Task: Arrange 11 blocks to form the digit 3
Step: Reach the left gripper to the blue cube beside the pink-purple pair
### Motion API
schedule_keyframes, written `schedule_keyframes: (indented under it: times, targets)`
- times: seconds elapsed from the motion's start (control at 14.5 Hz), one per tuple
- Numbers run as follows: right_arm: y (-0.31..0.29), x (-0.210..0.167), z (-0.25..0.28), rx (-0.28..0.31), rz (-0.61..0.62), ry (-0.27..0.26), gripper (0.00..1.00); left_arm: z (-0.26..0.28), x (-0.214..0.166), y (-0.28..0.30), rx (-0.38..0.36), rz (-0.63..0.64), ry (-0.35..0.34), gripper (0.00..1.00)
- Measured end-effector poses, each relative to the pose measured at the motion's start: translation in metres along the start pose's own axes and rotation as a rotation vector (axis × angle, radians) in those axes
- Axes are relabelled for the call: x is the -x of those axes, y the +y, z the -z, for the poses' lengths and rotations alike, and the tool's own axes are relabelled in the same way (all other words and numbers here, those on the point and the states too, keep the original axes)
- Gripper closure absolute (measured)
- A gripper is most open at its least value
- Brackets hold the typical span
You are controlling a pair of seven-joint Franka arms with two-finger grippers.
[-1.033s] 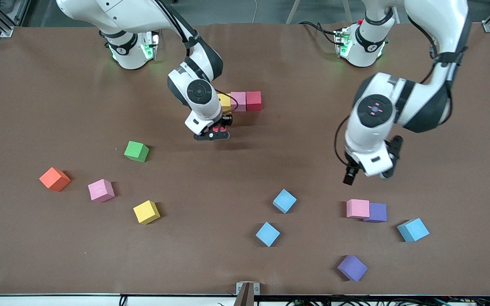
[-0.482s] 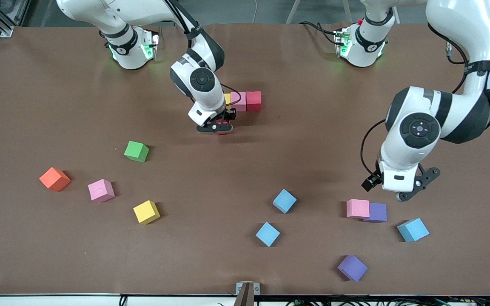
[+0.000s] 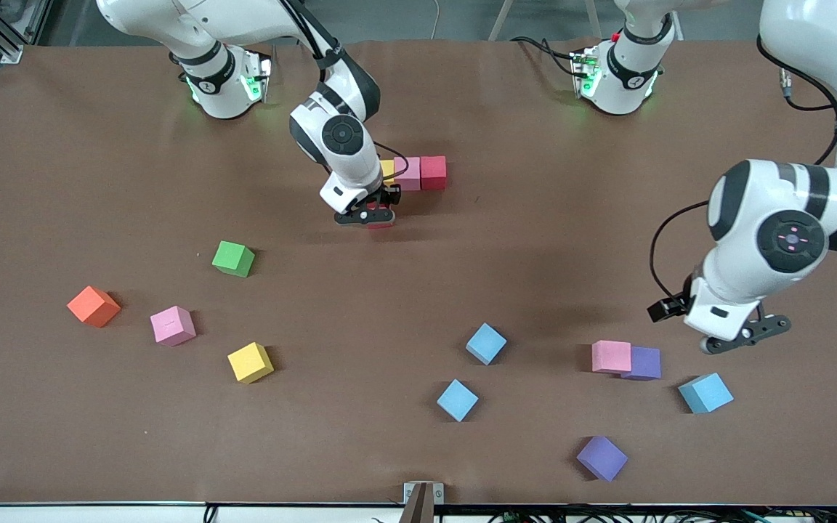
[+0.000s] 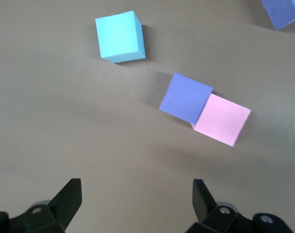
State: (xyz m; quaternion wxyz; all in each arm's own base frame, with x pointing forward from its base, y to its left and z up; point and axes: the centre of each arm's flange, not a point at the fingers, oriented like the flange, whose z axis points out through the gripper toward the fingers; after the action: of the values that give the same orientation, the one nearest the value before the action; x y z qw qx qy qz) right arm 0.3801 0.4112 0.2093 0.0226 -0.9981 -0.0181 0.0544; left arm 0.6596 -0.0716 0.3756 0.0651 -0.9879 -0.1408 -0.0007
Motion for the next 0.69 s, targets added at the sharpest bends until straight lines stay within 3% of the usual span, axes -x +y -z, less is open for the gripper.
schedule_keyframes:
  times: [0.69]
  targets:
    - [-0.008,0.015,-0.002,0.013,0.0,-0.009,0.44,-0.08,-0.034,0.033,0.105,-0.015,-0.025,0.0]
